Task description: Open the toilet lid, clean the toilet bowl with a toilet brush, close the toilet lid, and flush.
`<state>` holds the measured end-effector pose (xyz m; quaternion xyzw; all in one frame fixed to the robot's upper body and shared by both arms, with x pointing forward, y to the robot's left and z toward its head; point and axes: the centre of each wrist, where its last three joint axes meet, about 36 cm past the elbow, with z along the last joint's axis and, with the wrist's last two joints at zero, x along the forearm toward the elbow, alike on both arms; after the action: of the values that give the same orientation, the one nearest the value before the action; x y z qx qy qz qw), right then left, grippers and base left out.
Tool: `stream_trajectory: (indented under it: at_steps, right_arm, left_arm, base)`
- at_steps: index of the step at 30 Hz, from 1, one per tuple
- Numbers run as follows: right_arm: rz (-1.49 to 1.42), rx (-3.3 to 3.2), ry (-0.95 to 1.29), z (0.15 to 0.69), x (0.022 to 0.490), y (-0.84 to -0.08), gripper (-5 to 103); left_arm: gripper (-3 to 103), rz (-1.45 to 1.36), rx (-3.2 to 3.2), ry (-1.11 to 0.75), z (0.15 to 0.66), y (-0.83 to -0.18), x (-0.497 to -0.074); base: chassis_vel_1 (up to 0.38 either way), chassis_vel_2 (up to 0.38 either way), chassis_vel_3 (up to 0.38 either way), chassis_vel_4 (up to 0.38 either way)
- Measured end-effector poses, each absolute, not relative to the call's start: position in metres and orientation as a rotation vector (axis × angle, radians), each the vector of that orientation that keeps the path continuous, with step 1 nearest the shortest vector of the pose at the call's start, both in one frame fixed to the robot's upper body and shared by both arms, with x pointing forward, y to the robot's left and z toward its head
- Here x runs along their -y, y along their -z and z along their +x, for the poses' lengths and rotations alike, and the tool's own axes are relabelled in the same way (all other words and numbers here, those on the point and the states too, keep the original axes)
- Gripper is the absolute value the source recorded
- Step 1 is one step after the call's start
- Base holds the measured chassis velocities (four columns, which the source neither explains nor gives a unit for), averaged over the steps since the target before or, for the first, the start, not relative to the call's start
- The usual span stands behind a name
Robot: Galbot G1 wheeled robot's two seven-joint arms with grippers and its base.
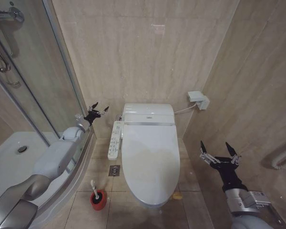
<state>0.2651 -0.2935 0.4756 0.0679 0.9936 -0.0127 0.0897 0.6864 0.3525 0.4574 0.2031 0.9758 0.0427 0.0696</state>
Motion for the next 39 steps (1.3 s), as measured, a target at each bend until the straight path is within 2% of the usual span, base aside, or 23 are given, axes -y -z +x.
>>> stream_trajectory:
  at_steps: [20,21,27,28,34,35,39]
  right_arm:
    - [0.202,-2.955,0.038,0.265,0.293,-0.476,100]
    - [0.202,-2.955,0.038,0.265,0.293,-0.476,100]
    - [0.202,-2.955,0.038,0.265,0.293,-0.476,100]
    - [0.202,-2.955,0.038,0.265,0.293,-0.476,100]
    - [0.202,-2.955,0.038,0.265,0.293,-0.476,100]
    - [0.202,-2.955,0.038,0.265,0.293,-0.476,100]
    - [0.202,-2.955,0.038,0.265,0.293,-0.476,100]
  left_arm:
    - [89,0.693,-2.939,-0.121,0.684,-0.448,-0.349]
    - [81,0.702,-2.941,-0.118,0.685,-0.446,-0.348]
    - [81,0.740,-2.937,-0.124,0.690,-0.437,-0.346]
    - [53,0.749,-2.940,-0.129,0.690,-0.435,-0.346]
    - [53,0.805,-2.959,-0.206,0.687,-0.421,-0.360]
    - [26,0.818,-2.962,-0.233,0.686,-0.418,-0.364]
    - [26,0.846,-2.975,-0.282,0.682,-0.409,-0.373]
  base:
    - [-0.089,0.093,0.087,-0.090]
    - [0.000,0.000,0.000,0.000]
    - [0.008,-0.011,-0.008,0.005]
    - [0.000,0.000,0.000,0.000]
    - [0.000,0.000,0.000,0.000]
    - [0.000,0.000,0.000,0.000]
    - [0.000,0.000,0.000,0.000]
